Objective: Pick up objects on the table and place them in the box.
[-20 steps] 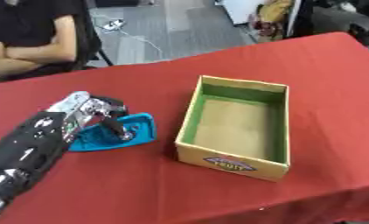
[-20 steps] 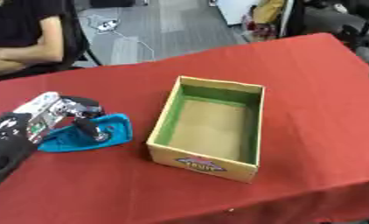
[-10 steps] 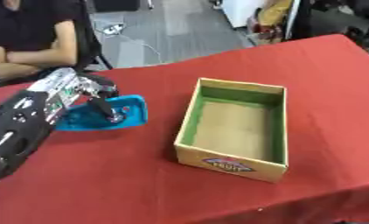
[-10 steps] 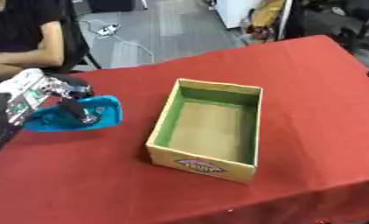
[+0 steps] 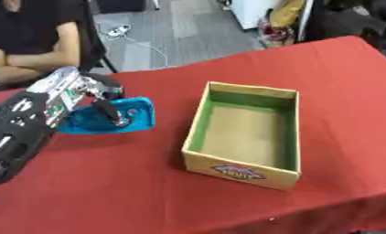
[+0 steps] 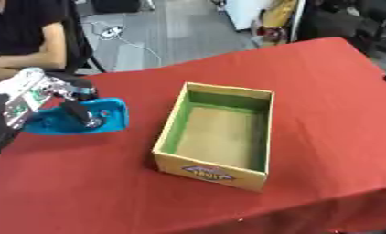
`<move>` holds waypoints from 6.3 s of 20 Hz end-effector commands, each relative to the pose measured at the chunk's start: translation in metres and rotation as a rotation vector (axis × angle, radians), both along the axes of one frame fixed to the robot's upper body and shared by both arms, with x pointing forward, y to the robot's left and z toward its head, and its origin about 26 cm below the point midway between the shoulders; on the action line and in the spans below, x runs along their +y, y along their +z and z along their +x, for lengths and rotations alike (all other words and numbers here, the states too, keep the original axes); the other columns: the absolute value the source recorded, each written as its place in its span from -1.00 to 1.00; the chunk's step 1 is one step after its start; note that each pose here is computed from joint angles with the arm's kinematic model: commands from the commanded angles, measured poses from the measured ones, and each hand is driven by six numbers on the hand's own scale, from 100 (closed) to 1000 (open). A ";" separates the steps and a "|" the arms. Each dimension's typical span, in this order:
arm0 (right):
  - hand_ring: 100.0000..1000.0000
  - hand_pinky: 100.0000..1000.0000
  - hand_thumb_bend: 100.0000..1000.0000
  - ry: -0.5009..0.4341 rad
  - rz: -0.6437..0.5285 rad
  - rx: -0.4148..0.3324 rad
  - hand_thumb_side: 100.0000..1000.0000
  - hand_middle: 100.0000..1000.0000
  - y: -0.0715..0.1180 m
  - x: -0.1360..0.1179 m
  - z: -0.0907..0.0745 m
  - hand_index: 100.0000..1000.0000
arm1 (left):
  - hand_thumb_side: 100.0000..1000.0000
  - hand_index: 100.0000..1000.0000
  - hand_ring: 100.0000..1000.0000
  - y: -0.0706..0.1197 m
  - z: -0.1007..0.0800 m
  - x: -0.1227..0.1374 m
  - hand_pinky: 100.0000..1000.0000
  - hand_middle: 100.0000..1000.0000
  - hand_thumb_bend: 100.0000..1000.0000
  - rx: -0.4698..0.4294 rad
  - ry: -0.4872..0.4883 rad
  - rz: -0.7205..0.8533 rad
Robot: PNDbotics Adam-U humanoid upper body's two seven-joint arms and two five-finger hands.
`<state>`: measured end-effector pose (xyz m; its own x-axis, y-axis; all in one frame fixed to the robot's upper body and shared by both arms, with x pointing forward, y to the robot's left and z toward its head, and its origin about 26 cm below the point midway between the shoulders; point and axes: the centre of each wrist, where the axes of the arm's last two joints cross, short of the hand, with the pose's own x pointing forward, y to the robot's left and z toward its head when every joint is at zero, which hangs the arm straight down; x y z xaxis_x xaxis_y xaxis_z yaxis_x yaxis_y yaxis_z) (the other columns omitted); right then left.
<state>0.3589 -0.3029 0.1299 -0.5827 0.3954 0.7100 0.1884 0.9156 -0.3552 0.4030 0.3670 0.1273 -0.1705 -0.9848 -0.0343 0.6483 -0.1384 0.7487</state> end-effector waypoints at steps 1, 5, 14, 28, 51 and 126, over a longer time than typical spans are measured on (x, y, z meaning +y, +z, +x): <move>0.57 0.12 -0.21 0.000 -0.019 -0.034 0.92 0.62 0.011 -0.001 -0.001 0.99 | -0.11 -0.93 -1.00 0.025 0.003 0.006 -0.44 -1.00 -1.00 -0.053 0.003 0.021; 0.57 0.12 -0.21 -0.002 -0.019 -0.032 0.92 0.62 0.011 -0.002 -0.001 0.99 | -0.11 -0.94 -1.00 0.033 0.006 -0.002 -0.45 -1.00 -1.00 -0.085 -0.011 0.013; 0.57 0.12 -0.22 0.002 -0.018 -0.026 0.92 0.62 0.009 -0.001 -0.001 0.99 | -0.18 -0.94 -1.00 0.078 0.022 -0.050 -0.50 -1.00 -1.00 -0.192 -0.124 0.015; 0.56 0.12 -0.22 0.012 -0.006 -0.031 0.93 0.61 0.009 0.003 -0.001 0.99 | -0.24 -0.94 -1.00 0.104 0.034 -0.114 -0.52 -1.00 -1.00 -0.251 -0.276 0.002; 0.56 0.12 -0.32 -0.001 0.028 -0.056 0.95 0.61 0.013 0.008 -0.002 0.99 | -0.25 -0.94 -1.00 0.098 0.036 -0.171 -0.53 -1.00 -1.00 -0.251 -0.413 -0.038; 0.56 0.12 -0.33 0.023 0.028 -0.070 0.93 0.61 0.018 0.016 0.000 0.98 | 0.07 0.05 0.00 0.053 0.021 -0.220 0.46 -0.08 0.84 -0.162 -0.721 0.146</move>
<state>0.3573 -0.2902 0.1364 -0.6090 0.3662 0.7036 0.1901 0.9286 -0.3187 0.4224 0.1396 0.1674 -0.7404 -0.6391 -0.2081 0.2589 -0.5569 0.7892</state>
